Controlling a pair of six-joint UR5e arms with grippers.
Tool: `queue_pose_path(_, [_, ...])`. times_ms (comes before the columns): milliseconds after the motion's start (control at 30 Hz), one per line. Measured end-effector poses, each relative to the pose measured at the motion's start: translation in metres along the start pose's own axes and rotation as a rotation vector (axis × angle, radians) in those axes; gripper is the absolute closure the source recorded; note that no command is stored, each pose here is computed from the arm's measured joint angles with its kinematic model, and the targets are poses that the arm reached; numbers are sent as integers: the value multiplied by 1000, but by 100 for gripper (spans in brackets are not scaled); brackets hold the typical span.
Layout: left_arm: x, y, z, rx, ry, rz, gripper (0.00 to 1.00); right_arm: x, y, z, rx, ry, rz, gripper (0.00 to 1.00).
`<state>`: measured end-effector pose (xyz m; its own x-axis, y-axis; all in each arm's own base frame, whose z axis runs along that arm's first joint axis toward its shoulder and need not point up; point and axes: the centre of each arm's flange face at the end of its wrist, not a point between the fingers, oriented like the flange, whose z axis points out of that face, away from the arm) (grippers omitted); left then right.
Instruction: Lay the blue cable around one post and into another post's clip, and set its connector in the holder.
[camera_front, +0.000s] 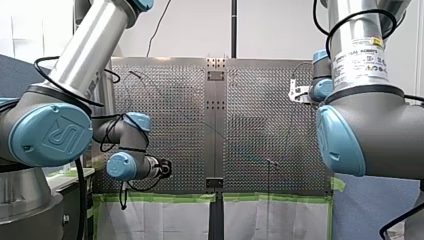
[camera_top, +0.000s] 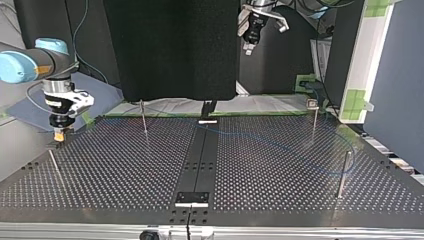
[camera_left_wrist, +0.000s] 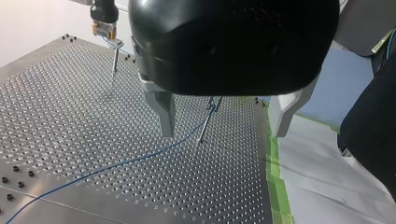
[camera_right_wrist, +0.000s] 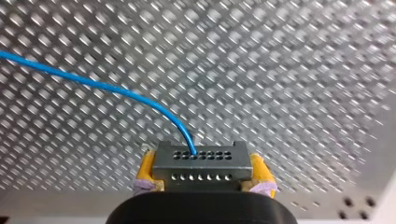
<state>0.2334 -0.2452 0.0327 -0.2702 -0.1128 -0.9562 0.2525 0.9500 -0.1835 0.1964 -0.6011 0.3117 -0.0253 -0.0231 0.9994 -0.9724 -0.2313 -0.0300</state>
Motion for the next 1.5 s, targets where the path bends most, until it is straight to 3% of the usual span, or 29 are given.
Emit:
queue_pose_path(300, [0,0,0,0,2,-2,0,42,19,-13,-46,67,-29,100])
queue_pose_path(533, [0,0,0,0,3,-3,0,21,32,-8,-63,50,-26,100])
queue_pose_path(667, [1,0,-1,-2,7,0,0,3,37,-2,-66,30,-11,100])
queue_pose_path(833, [1,1,-1,-3,8,0,0,-19,44,7,-46,21,20,100])
queue_pose_path(1100, [1,2,-1,-9,17,3,0,-20,57,15,-13,66,69,100])
queue_pose_path(1267, [1,2,1,-14,27,7,0,-21,62,19,10,69,94,100])
queue_pose_path(1500, [1,5,3,-39,50,29,0,-39,67,30,18,22,92,100])
